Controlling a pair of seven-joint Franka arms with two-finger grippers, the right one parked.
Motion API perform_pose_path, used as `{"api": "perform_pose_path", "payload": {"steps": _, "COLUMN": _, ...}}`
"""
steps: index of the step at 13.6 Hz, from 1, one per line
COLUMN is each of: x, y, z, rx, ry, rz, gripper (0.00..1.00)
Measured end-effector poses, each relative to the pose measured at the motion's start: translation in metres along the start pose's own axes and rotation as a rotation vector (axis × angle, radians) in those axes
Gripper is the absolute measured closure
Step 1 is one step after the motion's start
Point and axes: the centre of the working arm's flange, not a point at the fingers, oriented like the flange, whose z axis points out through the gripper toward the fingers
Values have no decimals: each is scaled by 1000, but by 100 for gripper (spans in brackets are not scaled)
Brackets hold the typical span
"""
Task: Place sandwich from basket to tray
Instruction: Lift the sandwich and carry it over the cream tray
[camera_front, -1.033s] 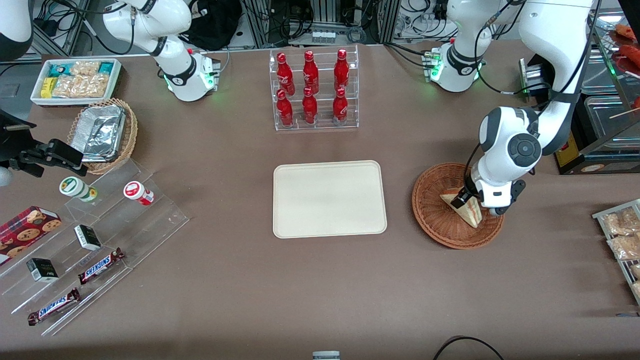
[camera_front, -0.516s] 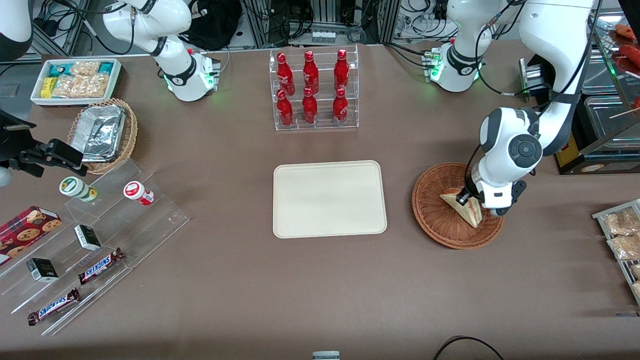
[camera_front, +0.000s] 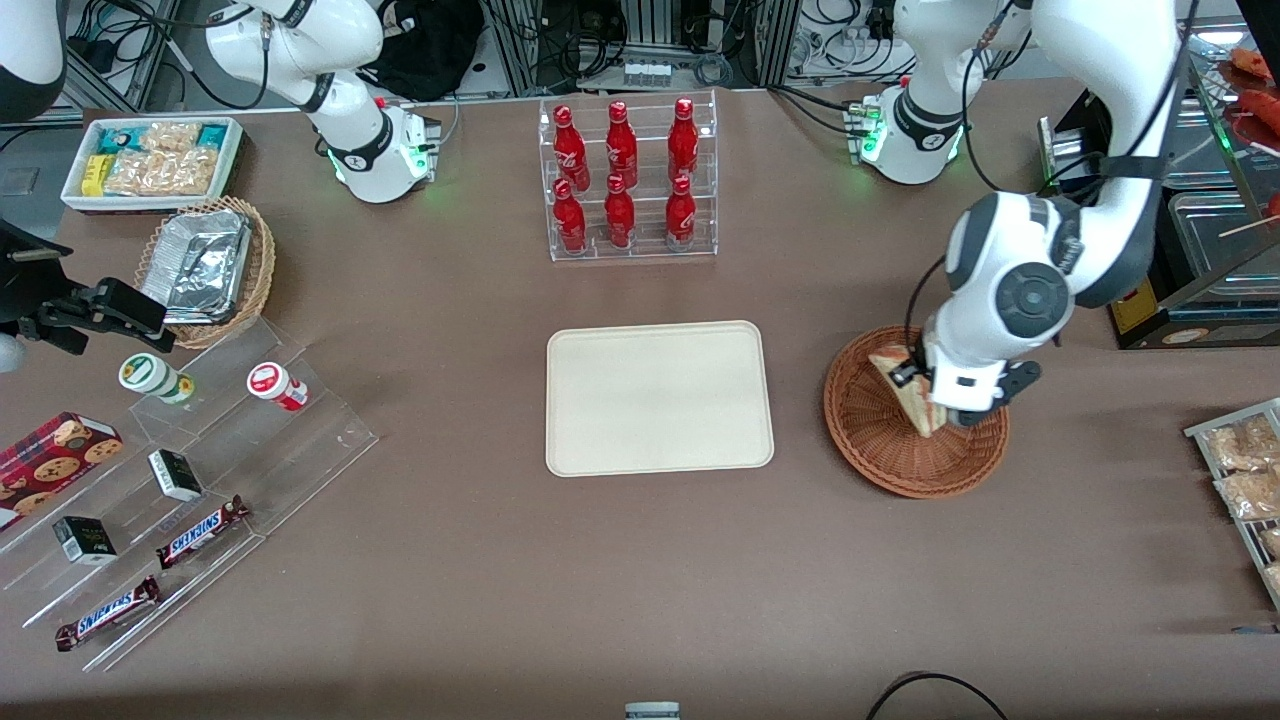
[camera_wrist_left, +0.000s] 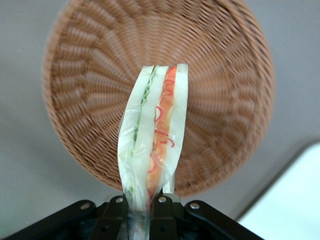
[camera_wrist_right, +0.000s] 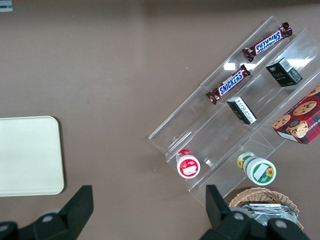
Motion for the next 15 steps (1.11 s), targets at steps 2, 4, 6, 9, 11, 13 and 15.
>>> {"api": "perform_pose_path", "payload": {"steps": 2, "x": -32, "y": 30, "z": 0, "rx": 8, "ry": 11, "rz": 89, "gripper": 86}}
{"api": "perform_pose_path", "payload": {"steps": 4, "x": -62, "y": 61, "z": 1, "rx": 12, "ry": 21, "rz": 196, "gripper": 86}}
{"api": "perform_pose_path", "payload": {"steps": 6, "x": -87, "y": 92, "z": 7, "rx": 17, "ry": 23, "rz": 274, "gripper": 86}}
{"api": "perform_pose_path", "payload": {"steps": 9, "x": -119, "y": 138, "z": 21, "rx": 10, "ry": 9, "rz": 351, "gripper": 86}}
{"api": "perform_pose_path", "payload": {"steps": 11, "x": -137, "y": 165, "z": 22, "rx": -16, "ry": -8, "rz": 380, "gripper": 86}}
{"api": "perform_pose_path", "payload": {"steps": 13, "x": -150, "y": 186, "z": 20, "rx": -47, "ry": -23, "rz": 395, "gripper": 86}}
{"api": "perform_pose_path", "payload": {"steps": 15, "x": -165, "y": 206, "z": 19, "rx": -74, "ry": -38, "rz": 407, "gripper": 86}}
